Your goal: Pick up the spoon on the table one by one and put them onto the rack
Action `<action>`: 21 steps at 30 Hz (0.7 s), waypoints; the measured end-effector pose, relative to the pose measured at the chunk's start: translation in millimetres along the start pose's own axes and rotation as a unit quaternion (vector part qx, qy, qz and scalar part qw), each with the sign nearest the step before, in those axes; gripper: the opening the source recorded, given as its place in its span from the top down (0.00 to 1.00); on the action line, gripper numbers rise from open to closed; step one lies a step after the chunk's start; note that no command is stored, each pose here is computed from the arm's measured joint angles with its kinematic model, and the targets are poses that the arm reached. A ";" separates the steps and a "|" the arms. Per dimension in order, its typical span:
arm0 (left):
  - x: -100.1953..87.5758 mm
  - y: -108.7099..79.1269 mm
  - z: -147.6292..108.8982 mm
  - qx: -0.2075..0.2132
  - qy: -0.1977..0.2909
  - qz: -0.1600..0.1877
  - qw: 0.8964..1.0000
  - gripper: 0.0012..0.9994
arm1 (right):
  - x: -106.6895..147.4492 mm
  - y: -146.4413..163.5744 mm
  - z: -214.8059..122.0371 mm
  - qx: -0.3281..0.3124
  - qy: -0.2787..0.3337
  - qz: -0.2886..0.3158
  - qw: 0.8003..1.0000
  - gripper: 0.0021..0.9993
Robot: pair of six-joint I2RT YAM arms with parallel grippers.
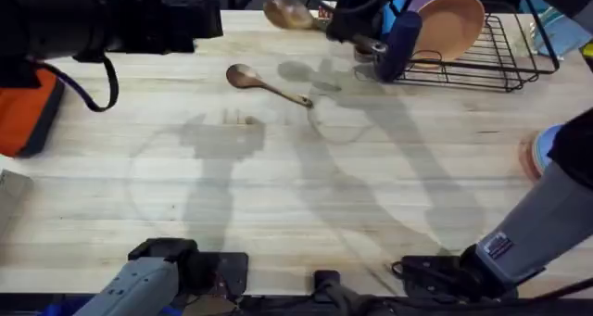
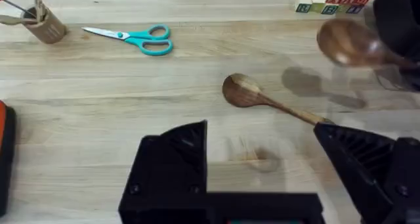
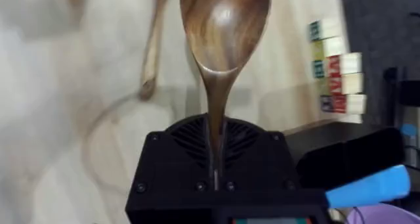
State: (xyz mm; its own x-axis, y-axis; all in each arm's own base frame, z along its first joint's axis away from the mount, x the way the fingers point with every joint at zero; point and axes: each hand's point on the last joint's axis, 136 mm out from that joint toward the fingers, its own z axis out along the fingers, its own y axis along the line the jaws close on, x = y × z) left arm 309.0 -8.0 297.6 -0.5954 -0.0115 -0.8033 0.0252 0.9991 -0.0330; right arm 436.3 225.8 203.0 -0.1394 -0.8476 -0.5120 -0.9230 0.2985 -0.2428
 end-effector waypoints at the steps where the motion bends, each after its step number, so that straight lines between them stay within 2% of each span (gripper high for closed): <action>1: 0.0 0.0 0.0 0.000 0.000 0.000 1.000 0.01 | -3.4 -5.6 -0.5 0.010 -0.008 0.004 1.000 0.97; 7: 0.0 0.0 0.0 0.000 0.000 0.000 1.000 0.01 | -28.3 -35.3 -4.7 0.068 -0.061 0.020 0.996 0.97; 8: 0.0 0.0 0.0 0.000 0.000 0.000 1.000 0.01 | -42.3 -51.3 -9.9 0.099 -0.092 0.023 0.991 0.97; 12: 0.0 -0.1 0.0 0.000 0.000 0.000 1.000 0.01 | -56.6 -76.4 -21.6 0.143 -0.133 0.029 0.980 0.97; 16: 0.0 -0.1 0.0 0.000 0.000 0.000 1.000 0.01 | -60.6 -101.6 -35.6 0.183 -0.163 0.035 0.969 0.97; 17: 0.0 -0.1 0.0 0.000 0.000 0.000 1.000 0.01 | -56.2 -127.8 -52.1 0.221 -0.184 0.046 0.957 0.97; 21: -0.5 0.0 0.0 0.000 -0.001 0.000 1.000 0.01 | -51.0 -146.3 -65.2 0.248 -0.198 0.056 0.947 0.97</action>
State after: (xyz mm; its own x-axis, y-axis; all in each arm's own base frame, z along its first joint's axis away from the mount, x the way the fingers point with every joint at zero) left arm 309.3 -8.0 298.0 -0.5937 -0.0115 -0.8046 0.0253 0.9991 -0.0329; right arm 555.0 196.8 318.4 0.0101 -0.5968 -0.8023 -0.6152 0.6288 -0.4755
